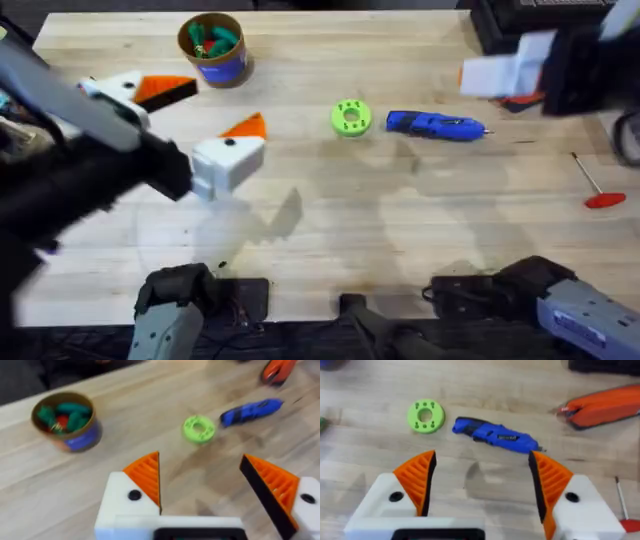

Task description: Pick up the gripper from the table and insert it into the empty holder that is missing its gripper. Then pick up a screw, insert it into the mounting hole, and use the screwdriver to tighten it. Finally, clean up the table by picking up the vegetable and placing it into the bucket.

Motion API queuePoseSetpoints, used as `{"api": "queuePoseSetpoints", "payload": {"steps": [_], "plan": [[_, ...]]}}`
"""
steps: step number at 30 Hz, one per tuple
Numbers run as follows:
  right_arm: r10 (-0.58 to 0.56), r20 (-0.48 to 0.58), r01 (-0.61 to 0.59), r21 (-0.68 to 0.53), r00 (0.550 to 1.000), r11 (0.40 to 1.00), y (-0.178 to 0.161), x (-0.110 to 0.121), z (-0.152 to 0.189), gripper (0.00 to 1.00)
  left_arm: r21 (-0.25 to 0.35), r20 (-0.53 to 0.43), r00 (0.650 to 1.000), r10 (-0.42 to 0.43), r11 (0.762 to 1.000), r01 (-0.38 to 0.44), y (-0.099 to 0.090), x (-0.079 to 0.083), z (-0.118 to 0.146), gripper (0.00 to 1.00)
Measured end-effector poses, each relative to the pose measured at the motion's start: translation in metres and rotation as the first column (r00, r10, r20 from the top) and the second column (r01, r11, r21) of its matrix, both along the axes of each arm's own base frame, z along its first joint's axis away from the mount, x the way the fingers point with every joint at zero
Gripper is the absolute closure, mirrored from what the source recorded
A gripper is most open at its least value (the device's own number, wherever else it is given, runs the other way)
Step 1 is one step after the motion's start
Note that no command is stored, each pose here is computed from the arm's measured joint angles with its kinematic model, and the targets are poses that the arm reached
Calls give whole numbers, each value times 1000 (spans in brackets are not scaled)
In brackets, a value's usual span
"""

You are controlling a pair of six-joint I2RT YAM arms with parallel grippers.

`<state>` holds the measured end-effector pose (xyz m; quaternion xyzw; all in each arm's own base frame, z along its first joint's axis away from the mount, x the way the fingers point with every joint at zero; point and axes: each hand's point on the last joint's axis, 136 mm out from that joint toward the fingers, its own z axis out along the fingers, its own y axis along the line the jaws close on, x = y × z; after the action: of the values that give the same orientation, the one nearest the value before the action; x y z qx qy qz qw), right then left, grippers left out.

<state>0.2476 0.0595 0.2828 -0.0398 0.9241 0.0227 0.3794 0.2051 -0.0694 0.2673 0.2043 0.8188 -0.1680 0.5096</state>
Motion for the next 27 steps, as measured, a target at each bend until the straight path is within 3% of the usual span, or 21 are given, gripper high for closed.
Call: {"api": "queuePoseSetpoints", "payload": {"steps": [5, 9, 16, 24, 27], "plan": [[-41, -53, 43, 21, 998, 999, -5, -14, -42, 12, 169, -162, 983, 81, 984, -53, 27, 10, -6, 15], [-56, -96, 57, 15, 994, 998, -8, -22, -65, 11, 262, -232, 962, 141, 962, -78, 46, 23, -15, 15], [-64, -107, 67, 17, 992, 998, -8, -23, -70, 10, 338, -316, 928, 199, 937, -85, 64, 35, -37, 15], [-65, -112, 67, 15, 992, 998, -9, -24, -71, 10, 398, -344, 904, 254, 912, -104, 76, 30, -45, 15], [-64, -112, 66, 15, 992, 998, -9, -24, -71, 11, 455, -359, 896, 263, 887, -78, 83, 25, -51, 15]]}}
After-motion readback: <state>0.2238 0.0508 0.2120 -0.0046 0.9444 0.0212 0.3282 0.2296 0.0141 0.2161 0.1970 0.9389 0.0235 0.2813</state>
